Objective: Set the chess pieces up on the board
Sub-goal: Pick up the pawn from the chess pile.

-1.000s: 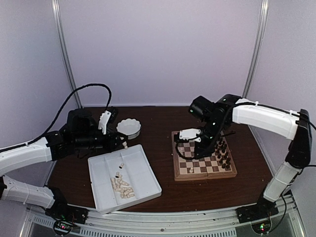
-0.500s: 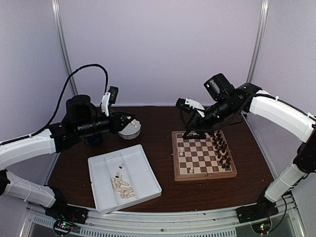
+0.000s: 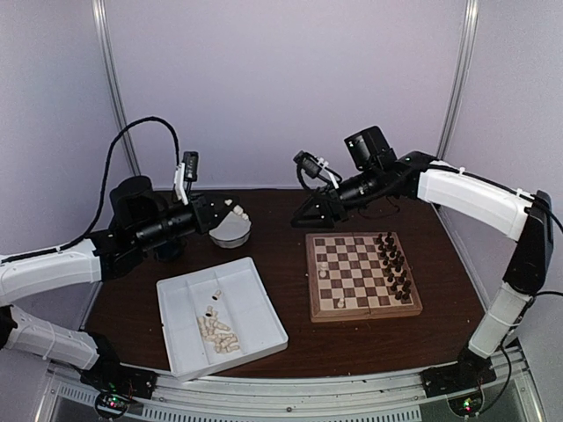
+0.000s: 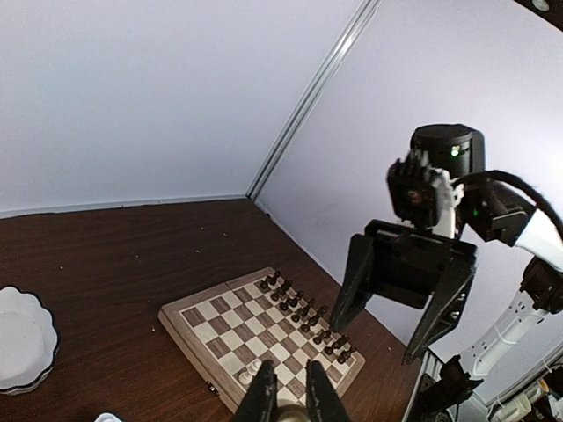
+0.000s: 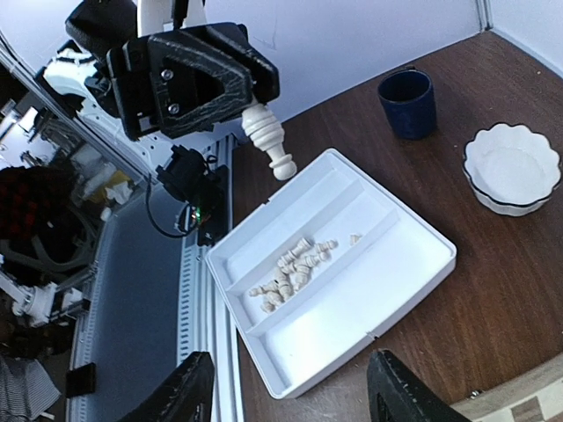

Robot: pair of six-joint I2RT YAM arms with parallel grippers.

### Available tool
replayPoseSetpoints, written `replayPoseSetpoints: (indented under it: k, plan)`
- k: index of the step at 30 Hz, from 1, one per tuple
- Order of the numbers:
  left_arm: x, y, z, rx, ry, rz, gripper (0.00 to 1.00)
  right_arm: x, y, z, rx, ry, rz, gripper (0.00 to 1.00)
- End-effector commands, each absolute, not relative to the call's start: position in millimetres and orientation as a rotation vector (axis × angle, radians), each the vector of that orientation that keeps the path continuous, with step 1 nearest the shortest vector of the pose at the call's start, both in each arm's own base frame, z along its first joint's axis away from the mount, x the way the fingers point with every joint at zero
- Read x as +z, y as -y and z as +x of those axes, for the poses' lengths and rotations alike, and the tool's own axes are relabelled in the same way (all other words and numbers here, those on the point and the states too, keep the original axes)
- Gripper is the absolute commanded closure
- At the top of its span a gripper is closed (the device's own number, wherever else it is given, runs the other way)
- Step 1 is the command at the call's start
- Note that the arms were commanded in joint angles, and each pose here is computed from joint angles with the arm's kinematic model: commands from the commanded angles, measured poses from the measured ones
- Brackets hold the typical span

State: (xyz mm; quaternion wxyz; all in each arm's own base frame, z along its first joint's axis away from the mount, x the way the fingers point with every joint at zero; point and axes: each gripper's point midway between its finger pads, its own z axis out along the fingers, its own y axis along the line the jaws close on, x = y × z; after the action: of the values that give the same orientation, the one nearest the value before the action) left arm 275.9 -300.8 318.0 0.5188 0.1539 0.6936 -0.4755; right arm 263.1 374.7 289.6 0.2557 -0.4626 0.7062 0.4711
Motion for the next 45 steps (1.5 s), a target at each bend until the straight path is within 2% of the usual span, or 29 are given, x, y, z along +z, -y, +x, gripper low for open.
replayPoseSetpoints:
  k: [1,9,19,32,38,45]
  plan:
    - [349.7,290.5,269.9,-1.194,-1.538,0.324,0.89,311.9,-399.2,263.9,1.547,-1.864,-1.181,0.37]
    - [350.4,291.2,267.5,-1.237,-1.529,0.309,0.88,316.1,-434.7,266.4,1.700,-1.842,-1.145,0.37]
    - [352.1,292.7,266.7,-1.288,-1.485,0.289,0.88,348.6,-464.5,266.8,2.127,-1.683,-0.991,0.42]
    - [351.3,284.6,266.1,-1.293,-1.449,0.245,0.88,342.5,-469.3,251.2,2.163,-1.716,-0.996,0.50]
    - [355.1,282.0,263.7,-1.312,-1.424,0.230,0.88,330.8,-470.0,253.4,2.133,-1.772,-0.973,0.46]
    - [357.6,281.0,262.7,-1.326,-1.411,0.222,0.88,324.4,-473.0,253.3,2.131,-1.800,-0.959,0.46]
